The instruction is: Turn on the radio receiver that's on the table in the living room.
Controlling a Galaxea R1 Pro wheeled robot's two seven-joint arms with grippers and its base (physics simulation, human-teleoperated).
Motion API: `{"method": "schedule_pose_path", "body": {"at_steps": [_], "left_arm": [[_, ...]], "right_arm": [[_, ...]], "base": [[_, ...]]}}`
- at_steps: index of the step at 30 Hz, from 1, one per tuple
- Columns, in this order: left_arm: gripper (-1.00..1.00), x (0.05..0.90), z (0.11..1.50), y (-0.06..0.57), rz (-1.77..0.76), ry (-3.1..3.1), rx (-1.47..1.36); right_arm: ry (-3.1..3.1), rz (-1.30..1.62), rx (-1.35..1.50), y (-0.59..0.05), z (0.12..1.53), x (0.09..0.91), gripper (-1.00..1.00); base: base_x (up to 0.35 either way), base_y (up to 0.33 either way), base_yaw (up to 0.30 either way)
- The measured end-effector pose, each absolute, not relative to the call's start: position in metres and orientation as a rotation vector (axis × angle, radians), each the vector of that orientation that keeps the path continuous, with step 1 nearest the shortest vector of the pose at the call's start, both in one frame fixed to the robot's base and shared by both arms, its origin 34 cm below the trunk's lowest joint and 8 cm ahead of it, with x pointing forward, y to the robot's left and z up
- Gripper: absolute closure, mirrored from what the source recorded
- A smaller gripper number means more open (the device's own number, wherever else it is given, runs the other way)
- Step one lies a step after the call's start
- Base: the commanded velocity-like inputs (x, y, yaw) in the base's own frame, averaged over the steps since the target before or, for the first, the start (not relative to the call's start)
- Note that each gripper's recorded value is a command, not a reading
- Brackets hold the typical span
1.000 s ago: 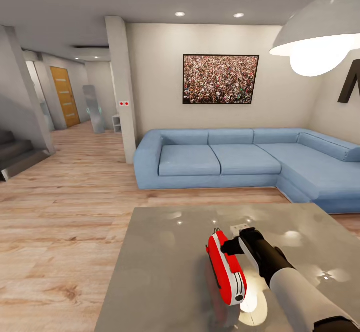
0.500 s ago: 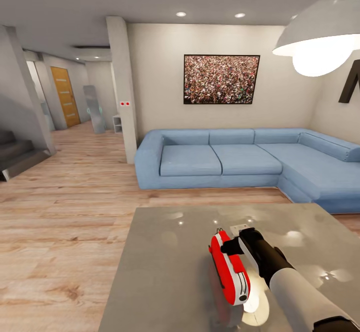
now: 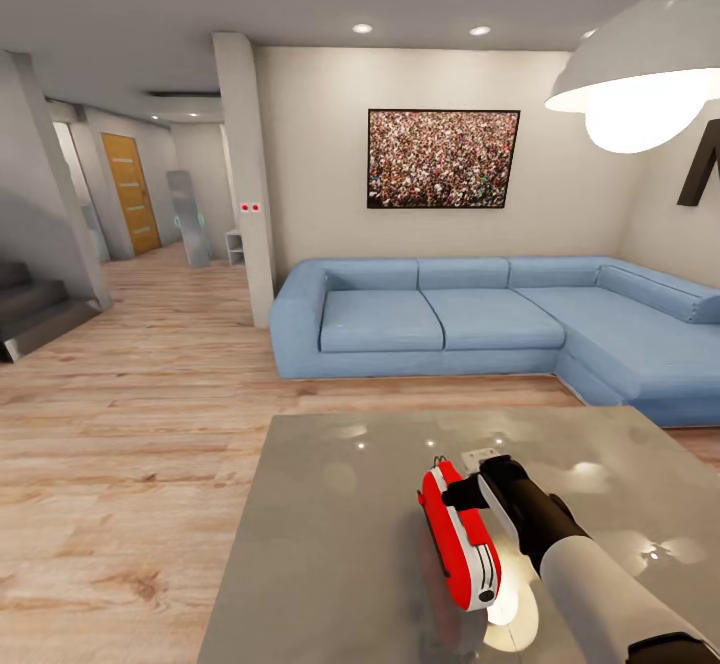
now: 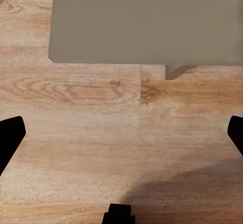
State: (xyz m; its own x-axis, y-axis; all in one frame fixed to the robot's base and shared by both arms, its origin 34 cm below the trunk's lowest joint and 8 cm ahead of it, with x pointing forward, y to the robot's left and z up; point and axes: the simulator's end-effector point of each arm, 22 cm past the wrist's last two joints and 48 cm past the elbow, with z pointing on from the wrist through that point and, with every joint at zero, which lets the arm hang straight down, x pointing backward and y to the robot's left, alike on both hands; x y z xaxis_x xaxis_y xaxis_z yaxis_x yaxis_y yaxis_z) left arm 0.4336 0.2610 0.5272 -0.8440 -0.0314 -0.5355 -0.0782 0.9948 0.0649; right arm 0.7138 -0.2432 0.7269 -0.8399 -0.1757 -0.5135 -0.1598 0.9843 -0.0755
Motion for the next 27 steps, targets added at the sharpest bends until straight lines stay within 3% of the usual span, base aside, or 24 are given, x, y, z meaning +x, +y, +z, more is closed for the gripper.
{"method": "schedule_pose_path", "body": {"at_steps": [27], "left_arm": [[-1.00,0.4338,0.5189,0.2521,0.085,2.574,-0.091]], "right_arm": [[2.588,-0.043,-0.231,-0.2472,0.7178,0.7130,-1.00]], "base": [[0.000,0.000,0.000]]}}
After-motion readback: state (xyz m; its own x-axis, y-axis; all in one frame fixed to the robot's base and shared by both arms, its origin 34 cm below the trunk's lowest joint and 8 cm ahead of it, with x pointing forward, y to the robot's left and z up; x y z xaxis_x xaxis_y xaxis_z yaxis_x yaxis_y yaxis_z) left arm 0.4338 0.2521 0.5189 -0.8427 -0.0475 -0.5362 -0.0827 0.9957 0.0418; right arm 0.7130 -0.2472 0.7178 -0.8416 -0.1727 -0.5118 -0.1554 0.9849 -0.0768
